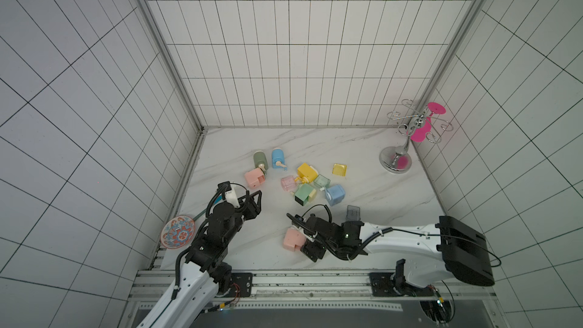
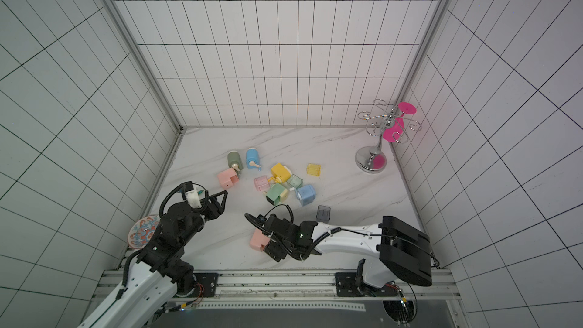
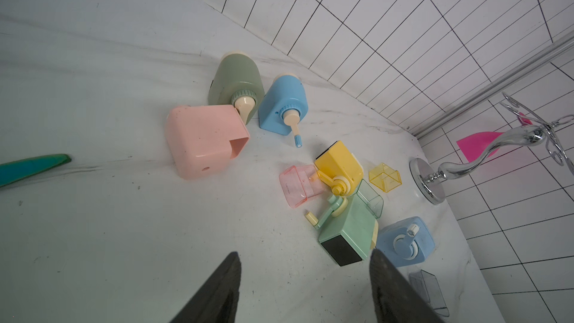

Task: Put the tray back into the pencil sharpener
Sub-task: Pick up the pencil sharpener from the center of the board.

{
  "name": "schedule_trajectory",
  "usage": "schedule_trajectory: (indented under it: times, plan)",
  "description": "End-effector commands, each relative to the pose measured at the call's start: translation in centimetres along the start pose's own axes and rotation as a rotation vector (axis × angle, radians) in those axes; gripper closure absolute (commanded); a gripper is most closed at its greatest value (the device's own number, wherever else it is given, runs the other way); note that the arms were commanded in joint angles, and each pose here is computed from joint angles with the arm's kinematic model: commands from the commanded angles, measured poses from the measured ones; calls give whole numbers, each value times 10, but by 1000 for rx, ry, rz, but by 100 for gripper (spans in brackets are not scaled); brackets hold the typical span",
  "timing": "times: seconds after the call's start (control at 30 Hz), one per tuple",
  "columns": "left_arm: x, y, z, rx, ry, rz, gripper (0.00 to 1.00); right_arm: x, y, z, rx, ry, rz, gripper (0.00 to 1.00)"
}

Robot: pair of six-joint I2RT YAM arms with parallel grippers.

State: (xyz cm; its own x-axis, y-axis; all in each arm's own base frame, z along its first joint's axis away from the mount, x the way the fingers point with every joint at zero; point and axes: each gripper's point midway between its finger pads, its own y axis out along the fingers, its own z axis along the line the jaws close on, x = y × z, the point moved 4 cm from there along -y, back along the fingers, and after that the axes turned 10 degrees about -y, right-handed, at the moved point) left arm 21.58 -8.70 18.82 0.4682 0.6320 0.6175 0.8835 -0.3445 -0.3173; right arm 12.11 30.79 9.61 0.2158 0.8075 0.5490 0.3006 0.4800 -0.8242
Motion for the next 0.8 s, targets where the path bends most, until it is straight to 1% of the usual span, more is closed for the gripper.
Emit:
schedule_trajectory:
  times: [0.0, 0.13, 0.2, 0.23, 0.33, 0.43, 0.5, 0.53, 0.57, 0.67, 0.77]
  plan:
    - [8, -2, -13, -54, 15, -20, 33, 8, 12, 2, 27, -56, -55, 18]
    - [9, -2, -16, -62, 22, -18, 33, 10, 19, 8, 66, -67, -58, 27]
    - [11, -3, -18, -69, 26, -24, 33, 8, 23, 9, 74, -75, -56, 36]
    - [12, -3, -20, -75, 25, -27, 33, 8, 23, 9, 75, -76, -57, 39]
    - [17, -4, -30, -127, 20, -37, 33, 8, 24, 9, 85, -80, -68, 52]
    - [21, -5, -40, -169, 38, -41, 33, 10, 22, 11, 107, -86, -88, 75]
    - [25, -6, -47, -182, 78, -45, 33, 12, 17, 12, 129, -84, -109, 90]
    - [27, -7, -51, -190, 104, -49, 33, 15, 12, 12, 136, -81, -127, 96]
    - [30, -8, -56, -206, 132, -52, 33, 16, 8, 11, 143, -73, -139, 100]
    - [38, -16, -81, -297, 303, -64, 34, 23, -20, 9, 224, -24, -206, 100]
    - [40, -34, -118, -477, 598, -59, 33, 26, -55, -5, 322, 104, -254, 100]
